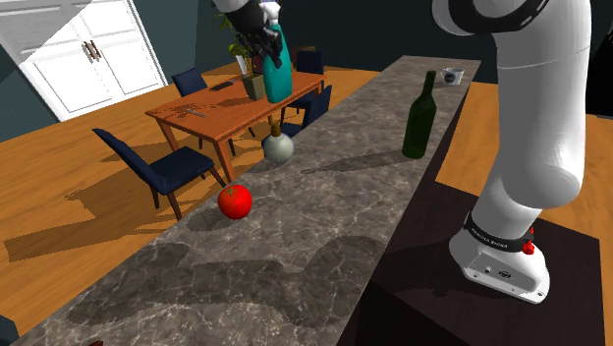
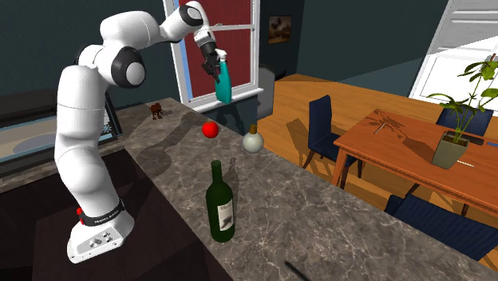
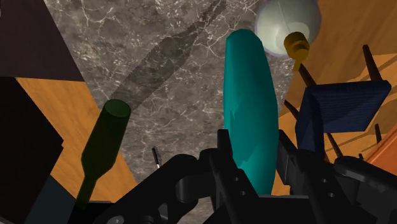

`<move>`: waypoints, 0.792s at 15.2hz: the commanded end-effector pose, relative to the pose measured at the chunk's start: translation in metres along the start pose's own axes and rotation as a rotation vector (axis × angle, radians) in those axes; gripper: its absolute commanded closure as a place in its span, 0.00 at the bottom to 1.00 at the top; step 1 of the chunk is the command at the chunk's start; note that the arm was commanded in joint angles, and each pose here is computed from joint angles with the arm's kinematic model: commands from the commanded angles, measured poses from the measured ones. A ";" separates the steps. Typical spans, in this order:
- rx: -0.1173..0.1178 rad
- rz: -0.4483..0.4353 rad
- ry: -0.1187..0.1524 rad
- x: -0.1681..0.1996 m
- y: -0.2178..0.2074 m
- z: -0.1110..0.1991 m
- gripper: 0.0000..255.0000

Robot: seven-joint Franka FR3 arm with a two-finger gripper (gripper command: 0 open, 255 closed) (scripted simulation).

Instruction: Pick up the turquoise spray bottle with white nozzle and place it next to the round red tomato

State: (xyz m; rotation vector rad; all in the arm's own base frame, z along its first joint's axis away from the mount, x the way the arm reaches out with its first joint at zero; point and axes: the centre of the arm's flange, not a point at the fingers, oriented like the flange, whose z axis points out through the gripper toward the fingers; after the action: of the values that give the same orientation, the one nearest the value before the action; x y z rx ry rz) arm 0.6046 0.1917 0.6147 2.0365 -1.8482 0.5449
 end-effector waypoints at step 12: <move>-0.001 0.002 0.000 -0.097 -0.008 -0.020 1.00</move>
State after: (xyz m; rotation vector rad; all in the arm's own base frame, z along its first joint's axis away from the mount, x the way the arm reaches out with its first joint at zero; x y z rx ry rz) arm 0.6033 0.2856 0.5899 2.0339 -1.8502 0.5441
